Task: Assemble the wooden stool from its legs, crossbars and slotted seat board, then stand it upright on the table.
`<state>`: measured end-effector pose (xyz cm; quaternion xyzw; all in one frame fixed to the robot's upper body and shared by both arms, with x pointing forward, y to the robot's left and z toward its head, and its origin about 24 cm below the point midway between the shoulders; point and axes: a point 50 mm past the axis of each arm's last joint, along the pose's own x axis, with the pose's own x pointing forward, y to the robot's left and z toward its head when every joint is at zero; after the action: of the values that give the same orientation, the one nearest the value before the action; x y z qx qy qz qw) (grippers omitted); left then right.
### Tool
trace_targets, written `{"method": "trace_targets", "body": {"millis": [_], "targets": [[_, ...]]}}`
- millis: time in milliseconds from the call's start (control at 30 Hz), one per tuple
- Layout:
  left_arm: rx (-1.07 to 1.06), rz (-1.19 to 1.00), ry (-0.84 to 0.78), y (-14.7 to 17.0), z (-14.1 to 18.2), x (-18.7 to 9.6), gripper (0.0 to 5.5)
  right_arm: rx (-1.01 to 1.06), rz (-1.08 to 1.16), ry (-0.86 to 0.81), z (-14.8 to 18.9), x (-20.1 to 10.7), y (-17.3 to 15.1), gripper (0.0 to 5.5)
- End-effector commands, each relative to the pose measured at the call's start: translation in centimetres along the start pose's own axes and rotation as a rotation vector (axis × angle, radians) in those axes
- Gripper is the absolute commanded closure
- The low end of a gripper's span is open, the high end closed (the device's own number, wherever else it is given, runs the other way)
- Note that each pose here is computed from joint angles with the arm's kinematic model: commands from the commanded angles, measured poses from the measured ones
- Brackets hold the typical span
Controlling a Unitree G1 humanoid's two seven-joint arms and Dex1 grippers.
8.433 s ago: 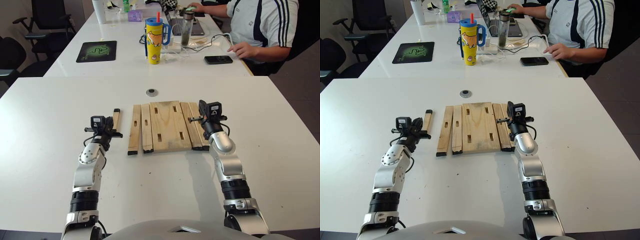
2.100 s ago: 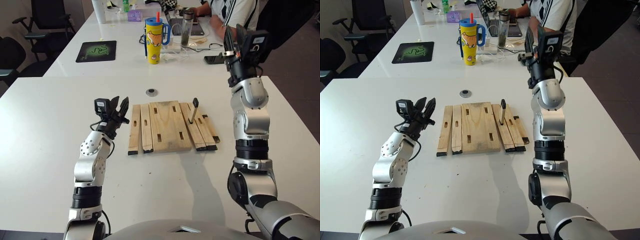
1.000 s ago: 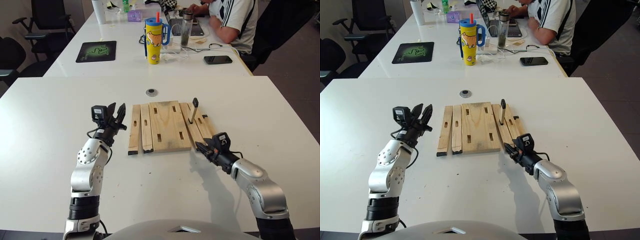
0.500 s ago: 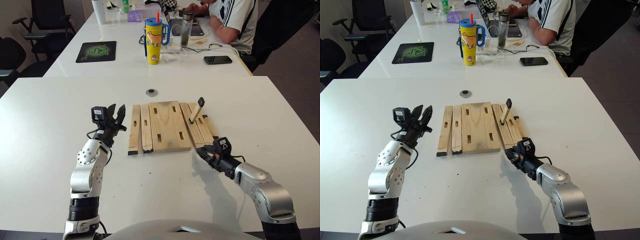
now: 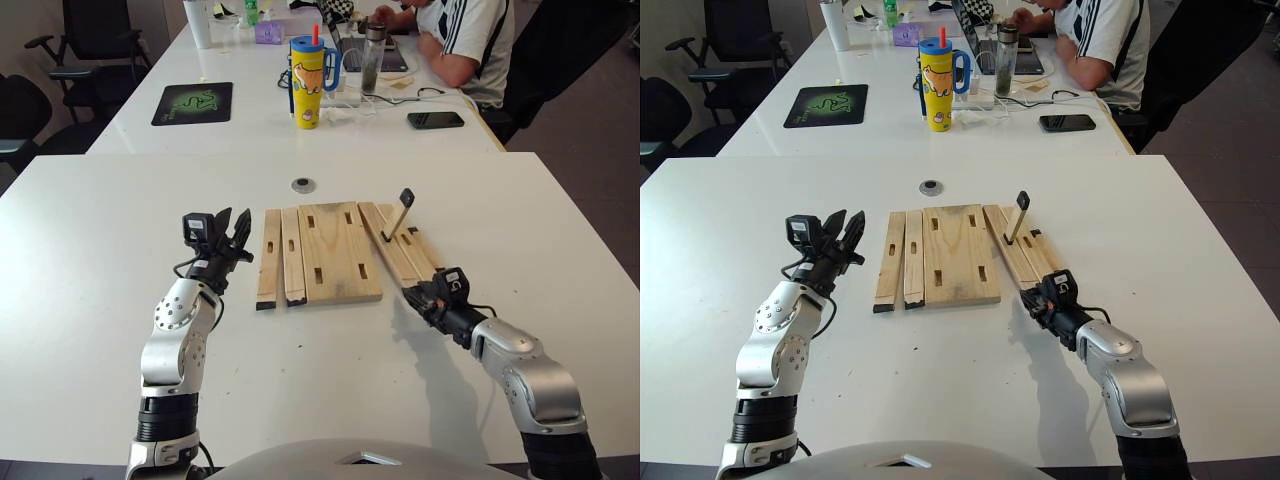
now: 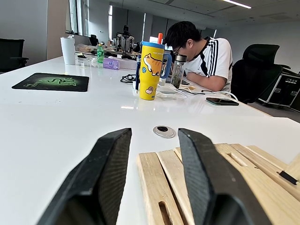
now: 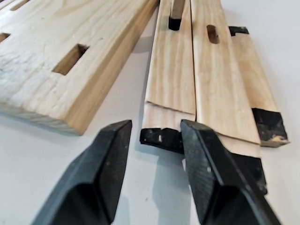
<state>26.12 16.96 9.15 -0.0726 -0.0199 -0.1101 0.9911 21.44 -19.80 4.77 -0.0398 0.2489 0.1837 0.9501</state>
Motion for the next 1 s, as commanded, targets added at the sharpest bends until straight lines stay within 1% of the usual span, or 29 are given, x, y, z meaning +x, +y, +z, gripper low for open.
{"method": "trace_targets", "body": {"millis": [33,100,167,467,733,1000], "targets": [[0.016,0.002,0.006,0.0,0.0,0.1,3.64,-0.006,0.014,0.089,-1.4,0.3,0.1,3.57],[0.017,0.0,0.004,0.0,0.0,0.1,3.64,-0.028,0.049,0.124,-2.0,0.2,0.8,3.57],[0.018,-0.003,0.003,-0.1,0.0,0.2,3.64,-0.036,0.065,0.115,-1.9,0.3,1.3,3.57],[0.018,-0.016,0.005,-0.3,0.0,0.3,3.64,-0.094,0.064,-0.023,0.7,0.4,1.9,3.57],[0.014,-0.003,0.006,-0.3,-0.1,0.0,3.64,-0.148,0.04,-0.106,2.7,0.9,1.9,3.57],[0.01,-0.002,0.003,-0.5,0.0,0.1,3.64,-0.058,-0.039,-0.062,3.5,2.7,1.7,3.57]]}}
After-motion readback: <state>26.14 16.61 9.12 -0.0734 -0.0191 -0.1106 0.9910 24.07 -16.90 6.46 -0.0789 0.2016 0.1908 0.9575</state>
